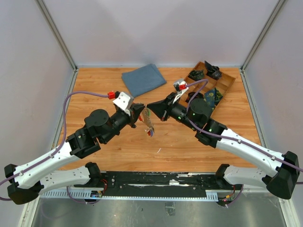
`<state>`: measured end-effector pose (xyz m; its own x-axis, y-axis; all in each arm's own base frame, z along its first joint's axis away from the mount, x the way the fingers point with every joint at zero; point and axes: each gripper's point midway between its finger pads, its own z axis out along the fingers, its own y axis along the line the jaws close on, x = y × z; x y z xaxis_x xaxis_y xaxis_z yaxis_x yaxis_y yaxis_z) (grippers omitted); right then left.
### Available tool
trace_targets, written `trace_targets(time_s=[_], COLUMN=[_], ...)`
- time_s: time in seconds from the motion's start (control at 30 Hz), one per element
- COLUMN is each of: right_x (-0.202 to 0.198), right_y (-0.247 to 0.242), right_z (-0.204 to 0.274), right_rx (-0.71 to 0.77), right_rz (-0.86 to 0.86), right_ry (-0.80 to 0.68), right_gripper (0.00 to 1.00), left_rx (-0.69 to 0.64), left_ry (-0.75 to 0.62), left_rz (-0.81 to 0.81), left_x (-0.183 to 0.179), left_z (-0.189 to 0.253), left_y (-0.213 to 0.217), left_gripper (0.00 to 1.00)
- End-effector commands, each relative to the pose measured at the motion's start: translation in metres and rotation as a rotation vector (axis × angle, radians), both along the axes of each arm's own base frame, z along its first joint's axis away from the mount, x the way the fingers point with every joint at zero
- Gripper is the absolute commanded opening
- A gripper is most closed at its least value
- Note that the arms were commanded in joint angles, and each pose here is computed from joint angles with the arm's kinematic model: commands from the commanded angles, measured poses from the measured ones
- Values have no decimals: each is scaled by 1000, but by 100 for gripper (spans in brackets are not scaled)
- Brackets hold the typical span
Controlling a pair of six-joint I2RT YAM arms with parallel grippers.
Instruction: Put the keys on the keyring
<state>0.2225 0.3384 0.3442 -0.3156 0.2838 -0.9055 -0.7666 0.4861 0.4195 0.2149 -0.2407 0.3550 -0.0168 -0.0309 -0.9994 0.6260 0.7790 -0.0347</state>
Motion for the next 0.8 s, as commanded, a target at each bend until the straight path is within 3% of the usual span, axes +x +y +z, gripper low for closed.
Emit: trace_targets(time_s=[0.0, 0.77], right_x=[-8, -2], right_y=[8, -6], right_z=[7, 8], right_rx=[15, 16], right_rz=[35, -47], right_ry=[15, 38], right_gripper=[1, 1], left_rx=[-95, -96], left_ry=[-59, -60], left_rz=[-3, -9], left_x=[-2, -3], left_z=[30, 30], left_y=[4, 4], left_gripper=[1, 1])
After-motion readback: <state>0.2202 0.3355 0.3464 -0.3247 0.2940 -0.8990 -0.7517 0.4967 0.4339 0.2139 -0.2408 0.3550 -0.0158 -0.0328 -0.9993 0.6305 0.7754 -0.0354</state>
